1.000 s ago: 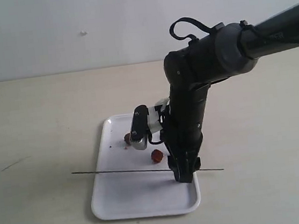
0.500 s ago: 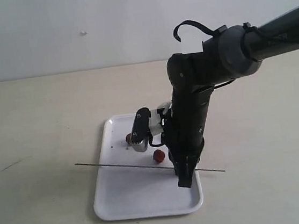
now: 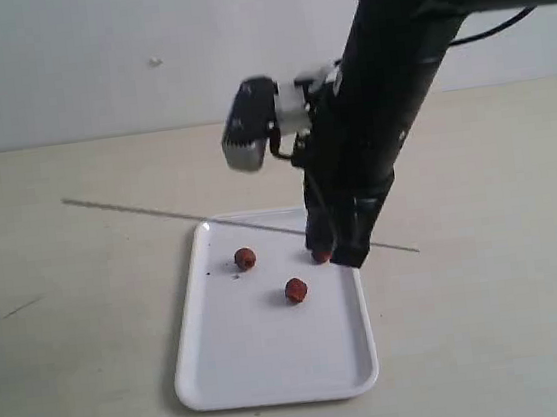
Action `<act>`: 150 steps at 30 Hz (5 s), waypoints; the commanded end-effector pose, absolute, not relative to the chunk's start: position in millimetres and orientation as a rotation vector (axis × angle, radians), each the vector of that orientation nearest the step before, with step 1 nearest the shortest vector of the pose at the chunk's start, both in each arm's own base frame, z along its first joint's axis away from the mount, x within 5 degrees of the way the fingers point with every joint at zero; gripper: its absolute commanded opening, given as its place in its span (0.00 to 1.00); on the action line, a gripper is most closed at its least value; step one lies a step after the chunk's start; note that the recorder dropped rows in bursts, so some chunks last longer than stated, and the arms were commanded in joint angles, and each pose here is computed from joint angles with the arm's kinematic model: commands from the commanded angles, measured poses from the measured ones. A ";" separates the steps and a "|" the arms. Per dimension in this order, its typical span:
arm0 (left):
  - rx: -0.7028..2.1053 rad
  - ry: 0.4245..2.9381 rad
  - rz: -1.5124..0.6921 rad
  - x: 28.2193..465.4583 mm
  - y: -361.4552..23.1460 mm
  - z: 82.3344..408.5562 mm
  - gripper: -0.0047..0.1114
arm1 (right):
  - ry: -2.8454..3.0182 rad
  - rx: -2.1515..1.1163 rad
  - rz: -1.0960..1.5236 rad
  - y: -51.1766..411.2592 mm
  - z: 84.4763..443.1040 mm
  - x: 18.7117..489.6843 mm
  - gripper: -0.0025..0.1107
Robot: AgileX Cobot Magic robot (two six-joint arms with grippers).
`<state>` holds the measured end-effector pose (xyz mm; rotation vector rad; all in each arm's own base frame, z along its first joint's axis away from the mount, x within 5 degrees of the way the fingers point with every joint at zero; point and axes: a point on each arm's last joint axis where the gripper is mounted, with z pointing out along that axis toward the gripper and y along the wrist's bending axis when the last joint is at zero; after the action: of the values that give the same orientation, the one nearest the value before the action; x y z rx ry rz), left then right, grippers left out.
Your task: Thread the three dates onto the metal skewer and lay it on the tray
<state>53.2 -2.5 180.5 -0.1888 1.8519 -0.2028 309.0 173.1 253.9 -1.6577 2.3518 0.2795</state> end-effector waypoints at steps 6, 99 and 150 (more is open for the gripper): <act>-0.183 1.844 -0.209 52.9 -2.8 180.4 0.34 | 2.140 -0.814 0.508 170.8 347.6 288.6 0.02; 0.404 0.830 -0.143 82.5 -37.6 338.9 0.34 | 2.473 -0.861 -0.011 130.8 262.0 281.8 0.02; 0.848 2.462 0.133 394.4 -147.9 300.5 0.54 | 2.758 -0.656 0.032 107.8 172.9 230.0 0.02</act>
<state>404.9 -126.4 304.9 0.8095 2.3186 0.4241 230.2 107.6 173.5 -0.6435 2.7659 0.0355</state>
